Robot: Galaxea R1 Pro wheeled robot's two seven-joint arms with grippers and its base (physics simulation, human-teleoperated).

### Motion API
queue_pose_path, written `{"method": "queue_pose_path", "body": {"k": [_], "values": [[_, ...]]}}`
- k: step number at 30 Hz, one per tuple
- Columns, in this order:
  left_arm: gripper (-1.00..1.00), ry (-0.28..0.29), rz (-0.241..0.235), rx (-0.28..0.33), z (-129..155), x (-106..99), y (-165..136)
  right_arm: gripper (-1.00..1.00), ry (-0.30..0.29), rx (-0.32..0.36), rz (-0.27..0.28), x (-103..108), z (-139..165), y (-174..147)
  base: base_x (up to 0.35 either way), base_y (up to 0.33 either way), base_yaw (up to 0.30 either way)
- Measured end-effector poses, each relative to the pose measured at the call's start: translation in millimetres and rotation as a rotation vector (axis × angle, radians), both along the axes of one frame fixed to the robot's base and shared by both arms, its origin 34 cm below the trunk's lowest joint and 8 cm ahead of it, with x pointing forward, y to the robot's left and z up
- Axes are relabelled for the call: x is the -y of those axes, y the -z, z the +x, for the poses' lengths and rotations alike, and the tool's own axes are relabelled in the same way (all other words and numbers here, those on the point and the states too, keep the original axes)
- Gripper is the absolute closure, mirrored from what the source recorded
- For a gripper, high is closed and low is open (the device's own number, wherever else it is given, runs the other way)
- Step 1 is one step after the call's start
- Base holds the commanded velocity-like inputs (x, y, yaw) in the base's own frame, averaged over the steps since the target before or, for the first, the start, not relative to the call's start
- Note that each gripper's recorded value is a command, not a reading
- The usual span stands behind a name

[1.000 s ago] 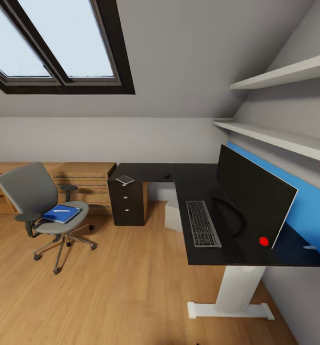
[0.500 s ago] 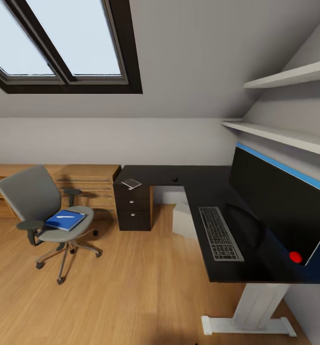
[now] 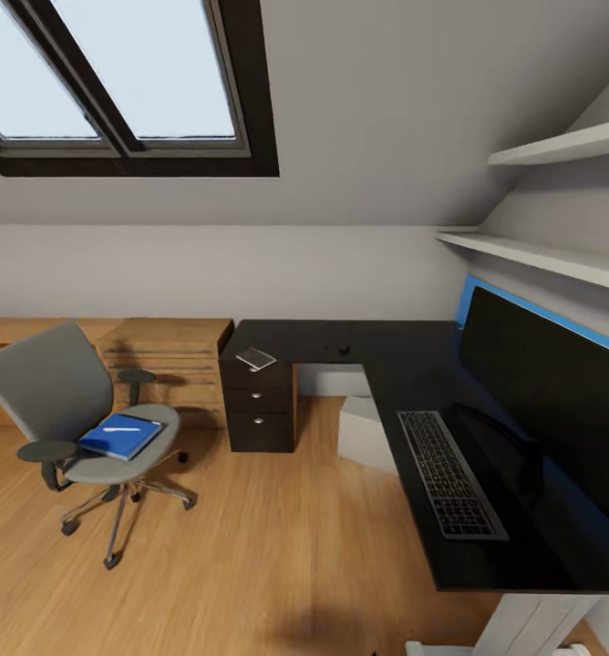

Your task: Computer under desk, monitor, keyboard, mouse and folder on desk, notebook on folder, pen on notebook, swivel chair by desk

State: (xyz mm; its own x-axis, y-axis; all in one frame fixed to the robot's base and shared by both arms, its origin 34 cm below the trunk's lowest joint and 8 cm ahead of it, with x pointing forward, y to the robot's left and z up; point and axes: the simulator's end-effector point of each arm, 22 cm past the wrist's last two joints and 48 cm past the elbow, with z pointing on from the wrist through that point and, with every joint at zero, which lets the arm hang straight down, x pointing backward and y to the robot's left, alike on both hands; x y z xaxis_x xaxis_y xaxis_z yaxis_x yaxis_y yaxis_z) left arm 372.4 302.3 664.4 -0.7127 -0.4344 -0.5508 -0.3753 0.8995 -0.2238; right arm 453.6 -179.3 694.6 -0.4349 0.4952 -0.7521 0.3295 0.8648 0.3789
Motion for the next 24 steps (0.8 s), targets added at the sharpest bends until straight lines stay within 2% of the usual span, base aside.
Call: {"method": "queue_pose_path", "body": {"k": [24], "values": [[-1.0,0.0,0.0,-0.003,-1.3,0.1,1.0,-1.0,-0.001,-0.001,-0.003,2.1,-0.3,0.5,0.337,0.048,0.0]]}}
